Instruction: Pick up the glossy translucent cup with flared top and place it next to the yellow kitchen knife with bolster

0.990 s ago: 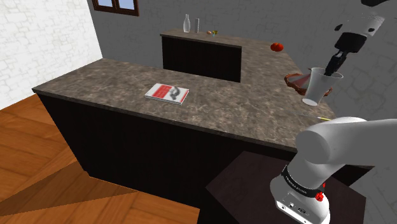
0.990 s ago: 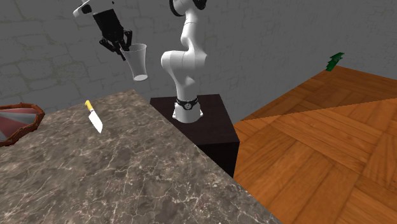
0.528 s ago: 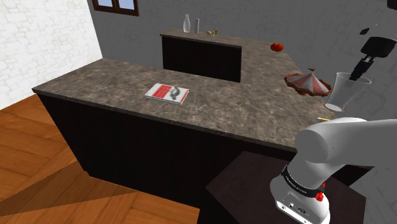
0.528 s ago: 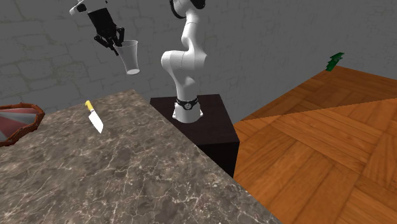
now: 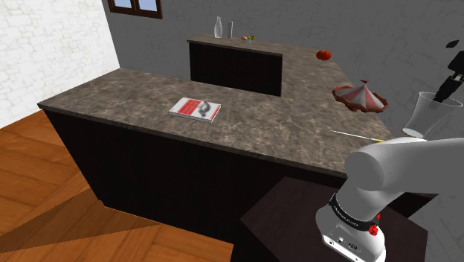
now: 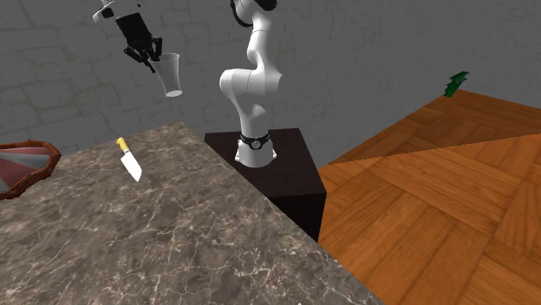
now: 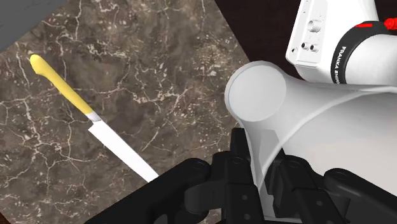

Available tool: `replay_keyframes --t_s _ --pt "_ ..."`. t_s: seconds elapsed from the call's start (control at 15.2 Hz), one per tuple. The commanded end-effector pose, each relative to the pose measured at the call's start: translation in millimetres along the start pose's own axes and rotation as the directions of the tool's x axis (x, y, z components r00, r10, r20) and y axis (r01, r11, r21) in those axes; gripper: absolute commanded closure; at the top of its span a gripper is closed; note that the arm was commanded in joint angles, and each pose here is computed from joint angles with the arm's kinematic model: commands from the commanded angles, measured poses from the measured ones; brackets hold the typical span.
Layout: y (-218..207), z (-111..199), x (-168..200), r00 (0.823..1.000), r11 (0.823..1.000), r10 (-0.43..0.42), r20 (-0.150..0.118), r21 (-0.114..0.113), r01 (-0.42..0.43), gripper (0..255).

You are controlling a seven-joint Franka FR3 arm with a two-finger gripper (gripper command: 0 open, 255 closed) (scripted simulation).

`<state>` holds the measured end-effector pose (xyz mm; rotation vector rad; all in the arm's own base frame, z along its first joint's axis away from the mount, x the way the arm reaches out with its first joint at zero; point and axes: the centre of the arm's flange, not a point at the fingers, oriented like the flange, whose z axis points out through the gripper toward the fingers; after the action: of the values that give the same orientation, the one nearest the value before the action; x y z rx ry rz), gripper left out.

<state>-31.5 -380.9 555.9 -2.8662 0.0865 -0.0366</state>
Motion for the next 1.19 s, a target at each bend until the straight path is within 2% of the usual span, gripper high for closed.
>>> replay_keyframes --t_s 0.0,1.12 --pt "5 10 -1 1.0 1.0 0.0 0.0 0.0 0.0 255" --pt "29 96 -3 1.0 1.0 0.0 0.0 0.0 0.0 255"
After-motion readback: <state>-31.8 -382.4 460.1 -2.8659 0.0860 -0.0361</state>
